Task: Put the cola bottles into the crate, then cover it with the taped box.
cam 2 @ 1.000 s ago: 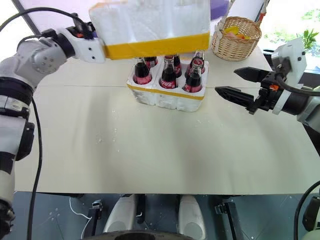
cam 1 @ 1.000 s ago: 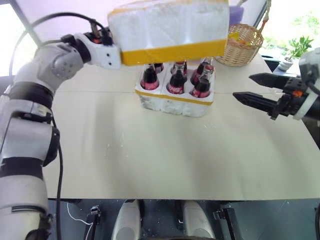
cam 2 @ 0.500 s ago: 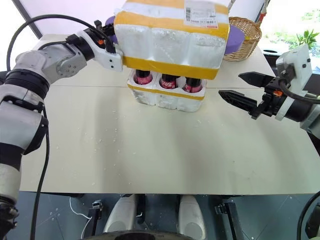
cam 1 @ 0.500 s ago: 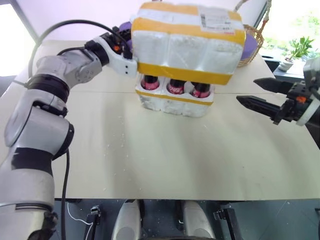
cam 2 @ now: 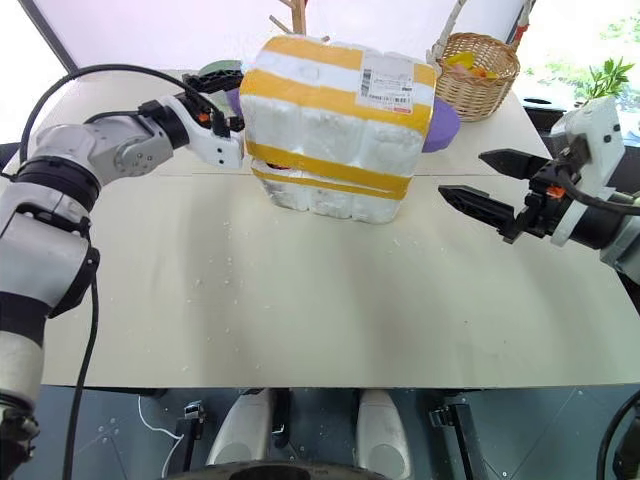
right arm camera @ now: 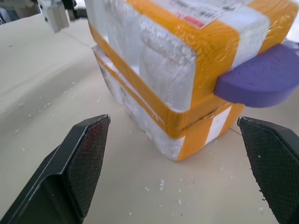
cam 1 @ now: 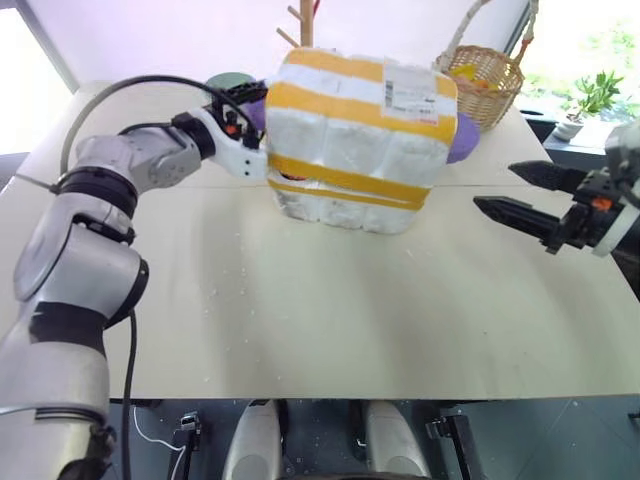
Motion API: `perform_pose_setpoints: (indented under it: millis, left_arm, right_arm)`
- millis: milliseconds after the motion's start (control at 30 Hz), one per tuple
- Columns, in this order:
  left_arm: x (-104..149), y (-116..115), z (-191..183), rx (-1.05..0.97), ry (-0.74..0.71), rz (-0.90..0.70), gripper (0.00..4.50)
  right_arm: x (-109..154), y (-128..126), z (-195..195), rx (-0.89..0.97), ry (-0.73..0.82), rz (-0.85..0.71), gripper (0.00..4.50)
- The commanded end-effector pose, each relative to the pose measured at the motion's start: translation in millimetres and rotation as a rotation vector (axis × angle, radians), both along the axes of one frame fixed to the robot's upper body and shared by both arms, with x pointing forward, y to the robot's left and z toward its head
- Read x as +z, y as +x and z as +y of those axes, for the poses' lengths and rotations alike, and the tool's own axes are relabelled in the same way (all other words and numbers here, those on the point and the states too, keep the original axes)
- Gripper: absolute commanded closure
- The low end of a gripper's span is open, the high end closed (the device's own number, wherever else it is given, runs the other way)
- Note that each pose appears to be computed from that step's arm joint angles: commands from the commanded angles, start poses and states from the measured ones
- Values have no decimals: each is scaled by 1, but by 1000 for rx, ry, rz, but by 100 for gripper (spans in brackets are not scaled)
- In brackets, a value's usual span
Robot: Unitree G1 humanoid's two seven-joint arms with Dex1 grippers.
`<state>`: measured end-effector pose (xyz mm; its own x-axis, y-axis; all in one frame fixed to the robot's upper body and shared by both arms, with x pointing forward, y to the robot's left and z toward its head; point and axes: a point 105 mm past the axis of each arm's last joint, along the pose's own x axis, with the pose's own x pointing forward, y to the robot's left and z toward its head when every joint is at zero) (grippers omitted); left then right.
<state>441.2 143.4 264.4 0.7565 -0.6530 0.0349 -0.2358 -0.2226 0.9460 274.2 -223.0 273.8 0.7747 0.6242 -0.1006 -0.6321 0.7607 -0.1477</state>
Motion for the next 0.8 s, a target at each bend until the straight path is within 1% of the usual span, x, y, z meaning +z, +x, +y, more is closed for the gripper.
perform_pose_setpoints:
  millis: [33, 100, 200, 300, 333, 400, 433, 467, 500, 567, 600, 633, 700, 800]
  left_arm:
    - [8, -10, 8, -43, 1, -38, 74]
    - [1, -16, 17, -66, 22, -48, 74]
    - [-11, -28, 27, -110, 21, -4, 74]
    - [-33, -47, 56, -96, -33, 158, 74]
    - [-36, -48, 66, -59, -86, 211, 74]
    - [-38, -36, 90, 102, -312, 407, 74]
    - [-37, -35, 96, 117, -434, 511, 74]
    - [-35, -31, 107, 160, -608, 662, 74]
    - [-34, -35, 113, 161, -758, 863, 74]
    - [-17, -56, 107, 22, -937, 1147, 74]
    - [-12, -68, 105, -1, -974, 1279, 74]
    - [-2, -83, 101, -66, -958, 1342, 74]
    - [5, -106, 99, -95, -937, 1471, 74]
    - [5, -123, 102, -56, -897, 1541, 74]
  right_arm:
    - [11, -1, 2, 9, 7, -52, 0]
    - [11, 0, 3, 13, 9, -50, 0]
    - [10, 2, 5, 20, 12, -48, 0]
    - [8, 4, 5, 18, 17, -44, 0]
    - [8, 4, 4, 17, 17, -42, 0]
    - [6, 6, 2, 13, 16, -36, 0]
    - [5, 7, 1, 12, 16, -33, 0]
    - [4, 8, 0, 10, 16, -31, 0]
    - [4, 9, 0, 10, 16, -29, 0]
    - [3, 11, -1, 13, 14, -25, 0]
    - [3, 13, -1, 16, 13, -23, 0]
    - [3, 15, -1, 21, 12, -22, 0]
    - [3, 18, -1, 28, 7, -22, 0]
    - [5, 24, -2, 35, 1, -24, 0]
